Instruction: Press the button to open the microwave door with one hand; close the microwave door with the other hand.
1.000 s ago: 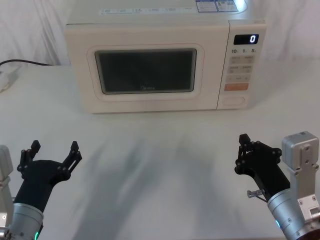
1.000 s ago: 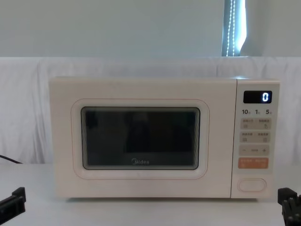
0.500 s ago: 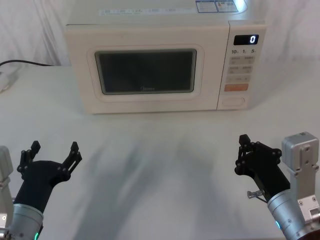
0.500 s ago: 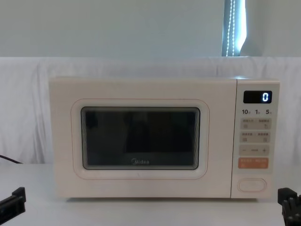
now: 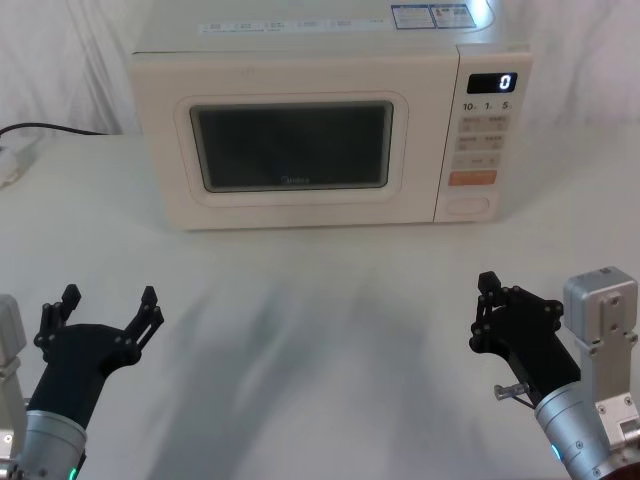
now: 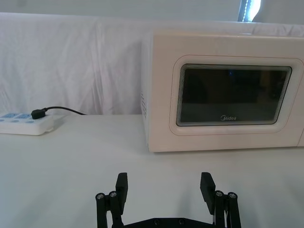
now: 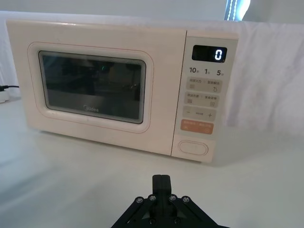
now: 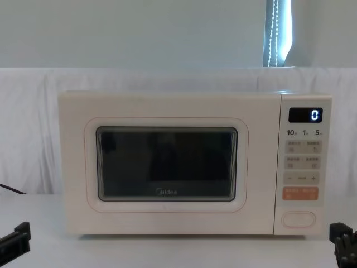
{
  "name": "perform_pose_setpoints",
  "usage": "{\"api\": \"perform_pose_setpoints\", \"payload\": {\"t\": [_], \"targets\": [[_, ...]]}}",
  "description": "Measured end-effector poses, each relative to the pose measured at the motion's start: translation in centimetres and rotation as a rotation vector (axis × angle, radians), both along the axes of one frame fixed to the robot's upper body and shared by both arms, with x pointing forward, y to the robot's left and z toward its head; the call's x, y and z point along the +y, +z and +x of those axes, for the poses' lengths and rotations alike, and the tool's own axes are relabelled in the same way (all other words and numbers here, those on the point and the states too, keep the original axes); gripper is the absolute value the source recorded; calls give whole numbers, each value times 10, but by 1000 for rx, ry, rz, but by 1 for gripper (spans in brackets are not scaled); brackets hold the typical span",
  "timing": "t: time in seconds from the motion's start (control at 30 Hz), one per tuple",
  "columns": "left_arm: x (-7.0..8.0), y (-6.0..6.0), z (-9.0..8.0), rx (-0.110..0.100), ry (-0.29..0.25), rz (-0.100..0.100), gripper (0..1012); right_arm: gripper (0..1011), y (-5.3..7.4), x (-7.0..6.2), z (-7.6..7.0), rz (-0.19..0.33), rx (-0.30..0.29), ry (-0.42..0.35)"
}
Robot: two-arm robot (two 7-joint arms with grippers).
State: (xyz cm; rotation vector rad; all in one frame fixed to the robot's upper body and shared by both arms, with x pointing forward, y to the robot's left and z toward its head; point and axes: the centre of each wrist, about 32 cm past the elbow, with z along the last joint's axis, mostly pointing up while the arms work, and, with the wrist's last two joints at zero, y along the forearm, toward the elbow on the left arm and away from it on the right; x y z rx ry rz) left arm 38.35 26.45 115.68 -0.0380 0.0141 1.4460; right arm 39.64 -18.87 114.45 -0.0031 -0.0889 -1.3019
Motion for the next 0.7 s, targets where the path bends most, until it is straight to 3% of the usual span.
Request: {"api": "perform_pose_setpoints", "payload": {"t": [0.4, 0.7], "targets": [[0, 0, 0, 0, 0, 0, 1001, 0, 0, 0, 1, 1, 0, -1], [0, 0, 0, 0, 0, 0, 1001, 0, 0, -4, 20, 25, -6, -8]]}}
